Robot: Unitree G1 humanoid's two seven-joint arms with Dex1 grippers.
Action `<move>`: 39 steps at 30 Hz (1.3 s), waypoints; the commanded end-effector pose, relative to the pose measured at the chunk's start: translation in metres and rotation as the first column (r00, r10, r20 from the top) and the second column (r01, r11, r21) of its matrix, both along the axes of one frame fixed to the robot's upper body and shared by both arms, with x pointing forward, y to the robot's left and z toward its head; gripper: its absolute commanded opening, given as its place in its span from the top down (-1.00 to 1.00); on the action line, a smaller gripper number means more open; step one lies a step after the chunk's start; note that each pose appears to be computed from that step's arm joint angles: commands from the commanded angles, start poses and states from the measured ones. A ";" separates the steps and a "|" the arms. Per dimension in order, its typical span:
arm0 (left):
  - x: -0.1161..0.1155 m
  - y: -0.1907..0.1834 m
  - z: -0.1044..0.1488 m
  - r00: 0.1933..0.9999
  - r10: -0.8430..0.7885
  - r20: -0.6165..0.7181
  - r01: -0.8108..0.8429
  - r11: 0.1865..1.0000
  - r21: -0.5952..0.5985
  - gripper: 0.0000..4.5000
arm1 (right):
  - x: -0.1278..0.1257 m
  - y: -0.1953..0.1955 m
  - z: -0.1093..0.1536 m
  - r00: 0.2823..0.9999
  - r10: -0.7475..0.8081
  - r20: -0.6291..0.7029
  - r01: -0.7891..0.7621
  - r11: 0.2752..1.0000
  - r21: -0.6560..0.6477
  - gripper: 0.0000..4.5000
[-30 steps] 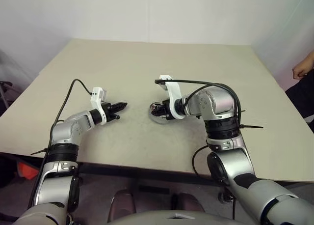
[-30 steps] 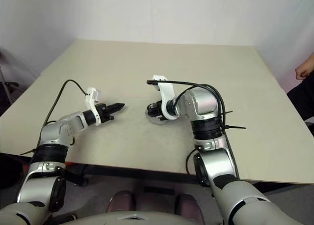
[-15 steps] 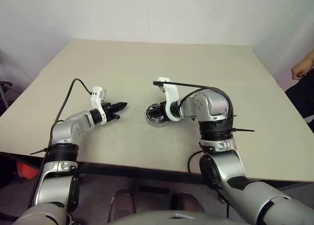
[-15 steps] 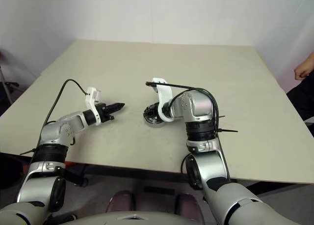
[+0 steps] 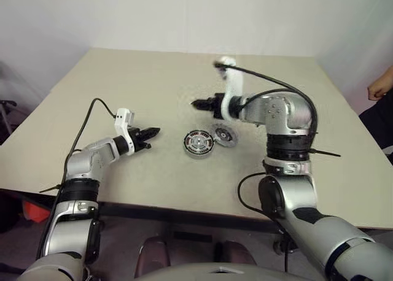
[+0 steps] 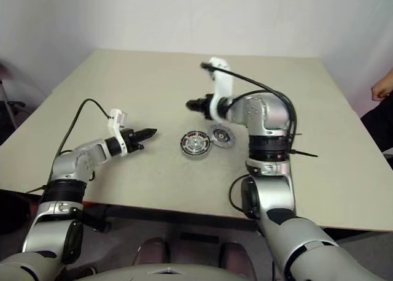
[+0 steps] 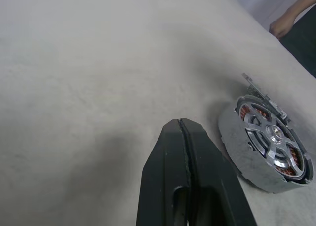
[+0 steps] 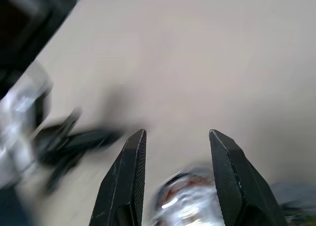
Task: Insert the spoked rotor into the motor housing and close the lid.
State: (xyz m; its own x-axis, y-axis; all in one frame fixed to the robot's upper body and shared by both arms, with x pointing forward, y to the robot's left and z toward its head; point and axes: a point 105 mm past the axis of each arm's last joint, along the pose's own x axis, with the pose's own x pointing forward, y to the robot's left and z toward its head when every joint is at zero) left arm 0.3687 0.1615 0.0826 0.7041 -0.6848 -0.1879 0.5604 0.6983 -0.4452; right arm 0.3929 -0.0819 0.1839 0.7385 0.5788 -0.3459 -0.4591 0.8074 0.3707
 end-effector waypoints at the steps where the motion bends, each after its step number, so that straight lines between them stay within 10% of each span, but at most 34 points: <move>1: 0.002 -0.012 0.022 0.995 -0.045 0.085 0.047 0.999 -0.020 1.00 | 0.001 -0.042 -0.008 0.993 -0.119 0.009 0.118 0.991 0.064 0.01; 4: 0.003 -0.017 0.021 0.994 -0.070 0.082 0.072 0.997 -0.014 1.00 | -0.013 -0.071 -0.018 0.984 -0.148 0.103 0.153 0.987 -0.049 0.01; 9: 0.009 -0.023 0.018 0.993 -0.098 0.067 0.099 0.995 -0.003 1.00 | -0.060 -0.059 -0.021 0.913 0.249 0.324 -0.098 0.903 -0.418 0.01; 14: 0.014 -0.031 0.019 0.989 -0.128 0.067 0.129 0.992 -0.002 1.00 | -0.107 -0.045 -0.044 0.634 0.756 0.160 -0.337 0.457 -0.823 0.01; 17: 0.015 -0.034 0.018 0.989 -0.134 0.066 0.135 0.991 -0.001 1.00 | -0.108 -0.045 -0.049 0.579 0.807 0.113 -0.361 0.379 -0.852 0.01; 23: 0.010 -0.031 0.011 0.991 -0.121 0.058 0.122 0.993 -0.011 1.00 | -0.065 -0.083 -0.074 0.821 0.558 0.122 -0.225 0.512 -0.829 0.01; 33: 0.008 -0.029 0.011 0.992 -0.115 0.055 0.116 0.993 -0.006 1.00 | -0.060 -0.117 -0.095 0.971 0.177 0.160 -0.029 0.752 -0.659 -0.15; 39: 0.008 -0.031 0.009 0.991 -0.125 0.043 0.125 0.992 0.003 1.00 | -0.064 -0.121 -0.066 0.959 -0.274 -0.078 0.277 0.960 0.028 -0.83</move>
